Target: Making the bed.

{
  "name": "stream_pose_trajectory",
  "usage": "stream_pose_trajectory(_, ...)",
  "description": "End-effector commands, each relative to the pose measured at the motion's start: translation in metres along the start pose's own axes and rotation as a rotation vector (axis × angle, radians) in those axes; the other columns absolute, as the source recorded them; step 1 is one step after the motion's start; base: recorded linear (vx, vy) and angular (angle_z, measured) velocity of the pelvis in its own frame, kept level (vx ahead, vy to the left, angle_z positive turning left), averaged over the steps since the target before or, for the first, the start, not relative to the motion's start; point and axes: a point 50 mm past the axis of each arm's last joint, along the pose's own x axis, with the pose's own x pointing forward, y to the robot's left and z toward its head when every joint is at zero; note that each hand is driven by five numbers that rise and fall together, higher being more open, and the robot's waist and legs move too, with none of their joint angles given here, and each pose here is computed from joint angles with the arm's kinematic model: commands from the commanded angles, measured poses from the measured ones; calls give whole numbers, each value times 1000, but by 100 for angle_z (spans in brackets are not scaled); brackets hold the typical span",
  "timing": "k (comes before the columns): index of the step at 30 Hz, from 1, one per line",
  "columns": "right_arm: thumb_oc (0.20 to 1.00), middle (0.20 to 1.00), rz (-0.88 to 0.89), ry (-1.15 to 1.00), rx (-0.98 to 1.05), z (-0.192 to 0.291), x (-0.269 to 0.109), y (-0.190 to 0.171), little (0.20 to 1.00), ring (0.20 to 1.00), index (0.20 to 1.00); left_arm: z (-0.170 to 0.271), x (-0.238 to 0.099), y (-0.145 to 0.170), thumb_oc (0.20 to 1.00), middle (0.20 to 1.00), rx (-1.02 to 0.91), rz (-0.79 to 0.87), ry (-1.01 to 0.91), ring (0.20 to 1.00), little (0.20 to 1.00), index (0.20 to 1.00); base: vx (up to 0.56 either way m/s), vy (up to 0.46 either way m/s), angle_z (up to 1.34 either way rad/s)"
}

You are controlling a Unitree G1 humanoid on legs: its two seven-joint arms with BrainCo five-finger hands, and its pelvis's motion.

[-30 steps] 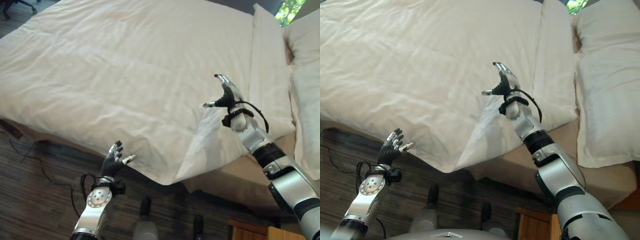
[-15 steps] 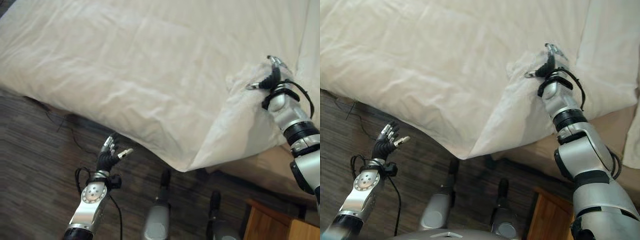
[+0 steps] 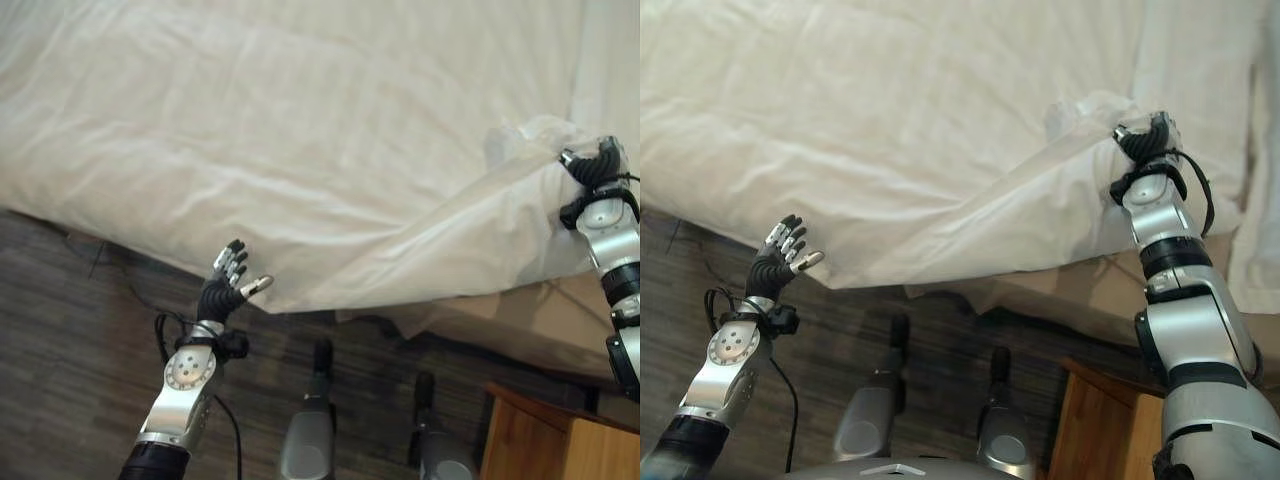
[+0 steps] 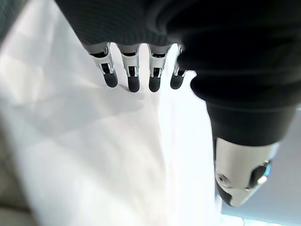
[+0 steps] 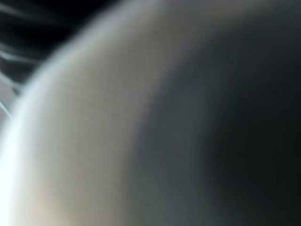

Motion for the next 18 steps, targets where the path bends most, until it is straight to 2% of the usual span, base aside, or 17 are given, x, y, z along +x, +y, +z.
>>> stream_pose_trajectory(1, 200, 200, -65, 11, -114, -33, -13, -29, 200, 200, 200, -2, -16, 10, 1000, 1000, -11, 36, 5, 1000, 1000, 1000, 50, 4, -39)
stream_pose_trajectory(4, 200, 200, -38, 24, -117, -58, -40, -28, 200, 200, 200, -12, -26, 13, 1000, 1000, -25, 64, 54, 1000, 1000, 1000, 68, -11, -31)
stream_pose_trajectory(5, 200, 200, 12, -22, -94, -50, -51, -7, 200, 200, 200, -13, -12, 11, 1000, 1000, 21, 87, 73, 1000, 1000, 1000, 67, 4, -27)
stream_pose_trajectory(7, 200, 200, 53, 77, -153, -80, -73, 6, 200, 200, 200, -15, 2, 6, 1000, 1000, -12, 114, 79, 1000, 1000, 1000, 99, -2, -48)
stream_pose_trajectory(13, 200, 200, 120, 117, -108, -97, -105, 21, 200, 200, 200, -18, 6, 0, 1000, 1000, -39, 140, 83, 1000, 1000, 1000, 44, -12, -23)
stream_pose_trajectory(18, 200, 200, 234, 234, -111, -131, -149, 41, 200, 200, 200, -24, 5, -11, 1000, 1000, -77, 133, 106, 1000, 1000, 1000, 8, -1, -12)
